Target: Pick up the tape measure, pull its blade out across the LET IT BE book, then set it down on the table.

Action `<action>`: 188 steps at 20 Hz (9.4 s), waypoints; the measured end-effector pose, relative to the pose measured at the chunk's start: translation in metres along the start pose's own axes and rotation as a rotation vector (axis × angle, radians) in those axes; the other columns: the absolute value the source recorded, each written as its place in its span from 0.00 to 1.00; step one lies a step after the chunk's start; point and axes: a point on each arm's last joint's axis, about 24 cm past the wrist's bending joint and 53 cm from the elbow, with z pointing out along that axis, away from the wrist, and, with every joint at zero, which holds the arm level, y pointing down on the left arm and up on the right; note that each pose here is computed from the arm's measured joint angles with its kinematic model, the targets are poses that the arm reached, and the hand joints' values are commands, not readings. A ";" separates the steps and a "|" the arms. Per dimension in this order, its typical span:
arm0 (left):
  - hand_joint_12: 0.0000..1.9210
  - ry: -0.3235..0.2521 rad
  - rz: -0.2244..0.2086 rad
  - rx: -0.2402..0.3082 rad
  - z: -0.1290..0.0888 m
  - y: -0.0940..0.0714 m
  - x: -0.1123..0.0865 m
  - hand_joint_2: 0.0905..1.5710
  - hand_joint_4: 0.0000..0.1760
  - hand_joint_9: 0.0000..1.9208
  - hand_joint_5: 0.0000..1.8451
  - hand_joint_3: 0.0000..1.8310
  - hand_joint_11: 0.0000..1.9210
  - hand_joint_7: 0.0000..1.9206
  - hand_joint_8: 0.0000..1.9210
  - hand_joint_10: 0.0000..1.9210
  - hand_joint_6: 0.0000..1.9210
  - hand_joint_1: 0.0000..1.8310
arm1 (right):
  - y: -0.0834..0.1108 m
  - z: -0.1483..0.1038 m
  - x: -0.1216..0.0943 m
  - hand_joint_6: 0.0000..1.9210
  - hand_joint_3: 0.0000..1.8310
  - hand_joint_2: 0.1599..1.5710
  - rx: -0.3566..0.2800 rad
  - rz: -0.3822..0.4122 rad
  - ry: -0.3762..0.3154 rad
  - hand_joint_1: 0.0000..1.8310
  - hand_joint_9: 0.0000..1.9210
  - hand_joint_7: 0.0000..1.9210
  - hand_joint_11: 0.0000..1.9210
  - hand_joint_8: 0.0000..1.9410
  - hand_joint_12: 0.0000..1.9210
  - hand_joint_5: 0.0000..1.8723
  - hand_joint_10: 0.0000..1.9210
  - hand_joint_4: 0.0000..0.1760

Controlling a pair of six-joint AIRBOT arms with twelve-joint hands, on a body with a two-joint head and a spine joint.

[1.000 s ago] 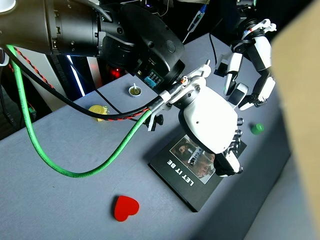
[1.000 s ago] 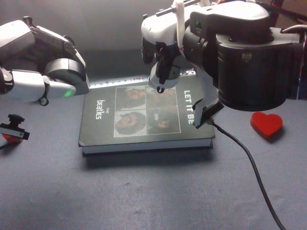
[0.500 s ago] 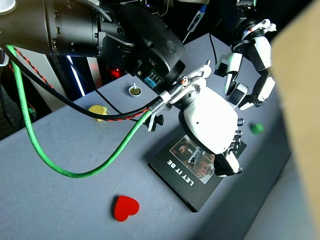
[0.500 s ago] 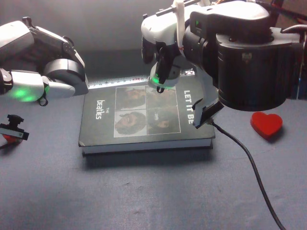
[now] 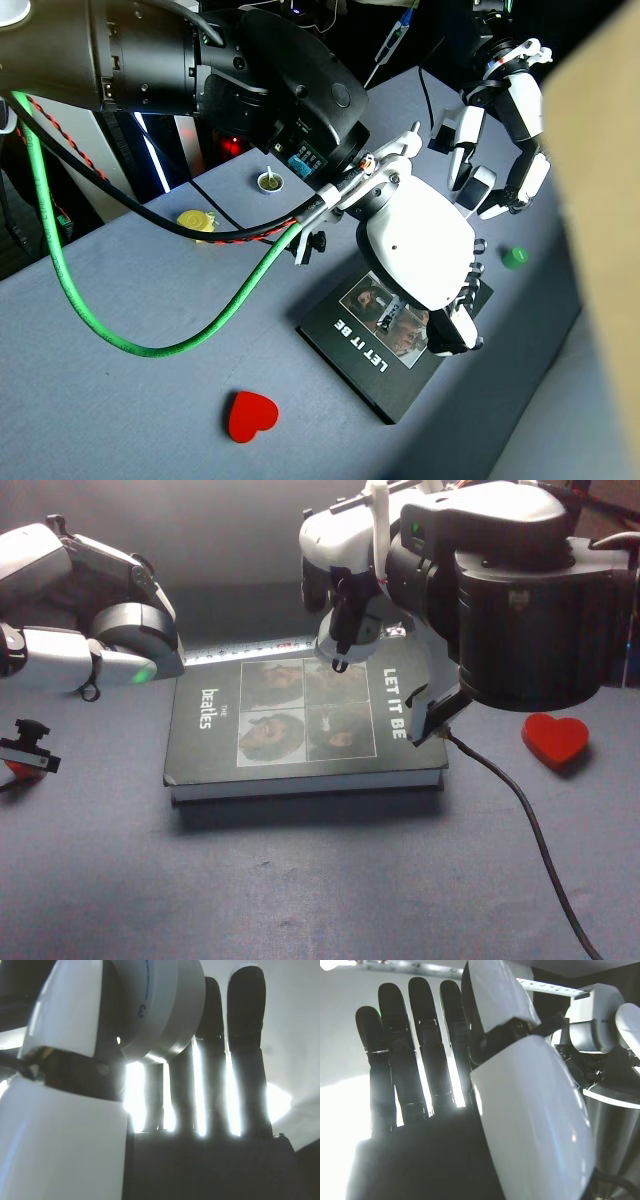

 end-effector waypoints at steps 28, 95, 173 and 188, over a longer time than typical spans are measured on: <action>0.64 -0.004 -0.004 0.006 0.001 0.000 -0.001 0.72 0.00 0.43 0.45 0.00 0.44 0.48 0.61 0.73 0.48 0.75 | -0.004 0.003 0.001 0.00 0.00 0.70 -0.003 -0.029 -0.015 0.55 0.43 0.45 0.18 0.00 0.57 0.40 0.01 0.00; 0.65 -0.023 -0.038 0.020 0.004 -0.005 -0.005 0.72 0.00 0.44 0.45 0.00 0.45 0.49 0.58 0.72 0.49 0.75 | -0.049 0.000 -0.019 0.55 0.00 0.69 0.043 -0.006 0.002 0.66 0.46 0.52 0.36 0.55 0.77 0.47 0.50 0.00; 0.65 -0.045 -0.080 0.029 0.007 -0.008 -0.010 0.72 0.00 0.43 0.45 0.00 0.44 0.48 0.60 0.73 0.48 0.75 | -0.035 -0.007 -0.025 0.52 0.00 0.69 -0.026 -0.068 -0.038 0.67 0.46 0.52 0.35 0.58 0.77 0.47 0.52 0.00; 0.64 -0.045 -0.085 0.037 0.009 -0.011 -0.009 0.72 0.00 0.44 0.45 0.00 0.45 0.49 0.59 0.72 0.50 0.75 | -0.081 -0.017 -0.058 0.55 0.00 0.70 -0.022 -0.143 -0.069 0.66 0.45 0.51 0.34 0.59 0.78 0.46 0.53 0.00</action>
